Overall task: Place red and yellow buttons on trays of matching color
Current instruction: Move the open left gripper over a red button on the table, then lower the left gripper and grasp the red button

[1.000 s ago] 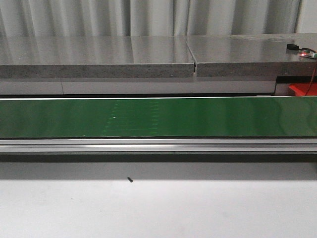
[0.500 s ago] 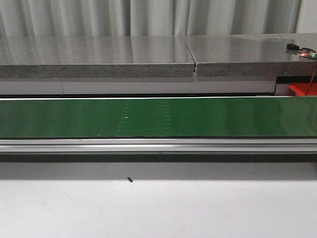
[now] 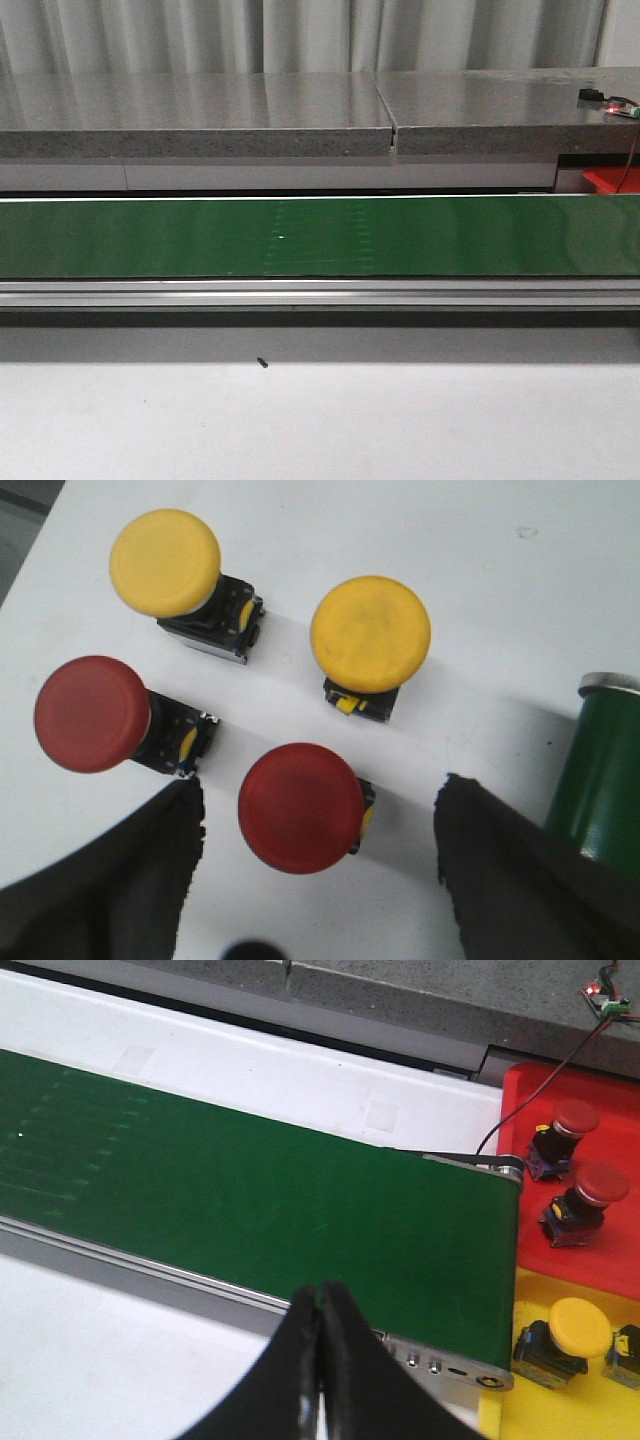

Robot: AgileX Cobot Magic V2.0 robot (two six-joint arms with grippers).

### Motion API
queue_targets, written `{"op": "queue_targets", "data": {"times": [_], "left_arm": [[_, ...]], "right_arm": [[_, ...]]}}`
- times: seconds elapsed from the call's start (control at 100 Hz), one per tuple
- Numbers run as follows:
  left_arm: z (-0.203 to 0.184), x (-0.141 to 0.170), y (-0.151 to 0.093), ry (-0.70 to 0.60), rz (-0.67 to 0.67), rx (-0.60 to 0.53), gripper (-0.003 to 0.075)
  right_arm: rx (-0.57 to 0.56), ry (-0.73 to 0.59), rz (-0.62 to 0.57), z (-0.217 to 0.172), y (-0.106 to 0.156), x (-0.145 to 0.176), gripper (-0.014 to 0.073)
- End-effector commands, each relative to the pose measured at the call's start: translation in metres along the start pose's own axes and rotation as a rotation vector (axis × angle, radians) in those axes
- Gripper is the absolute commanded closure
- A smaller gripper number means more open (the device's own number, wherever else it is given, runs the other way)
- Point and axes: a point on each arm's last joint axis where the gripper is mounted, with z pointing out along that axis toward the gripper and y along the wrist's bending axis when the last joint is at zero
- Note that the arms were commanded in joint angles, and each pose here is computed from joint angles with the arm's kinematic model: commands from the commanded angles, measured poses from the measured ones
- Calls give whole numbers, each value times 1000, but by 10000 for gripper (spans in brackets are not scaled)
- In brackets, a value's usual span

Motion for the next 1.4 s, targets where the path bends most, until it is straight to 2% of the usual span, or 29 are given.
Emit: {"op": "queue_targets", "data": {"times": [0.0, 0.22, 0.56, 0.83, 1.13, 1.22, 1.39], "left_arm": [[-17, -19, 2, -124, -5, -6, 258], [2, -19, 1, -84, -2, -5, 258], [0, -29, 2, -116, 11, -15, 258], [19, -21, 1, -47, 16, -15, 258], [20, -20, 1, -45, 16, -15, 263], [21, -20, 1, -41, 16, -15, 312], [21, -19, 1, -34, 16, -16, 491]], "right_arm": [[17, -86, -10, -5, -1, -12, 664], [17, -86, -10, -5, -1, -12, 664], [17, -86, -10, -5, -1, -12, 664], [17, -86, -10, -5, -1, -12, 664], [17, -86, -10, -5, -1, -12, 664], [17, -86, -10, -5, -1, -12, 664], [17, -86, -10, -5, -1, -12, 664]]}}
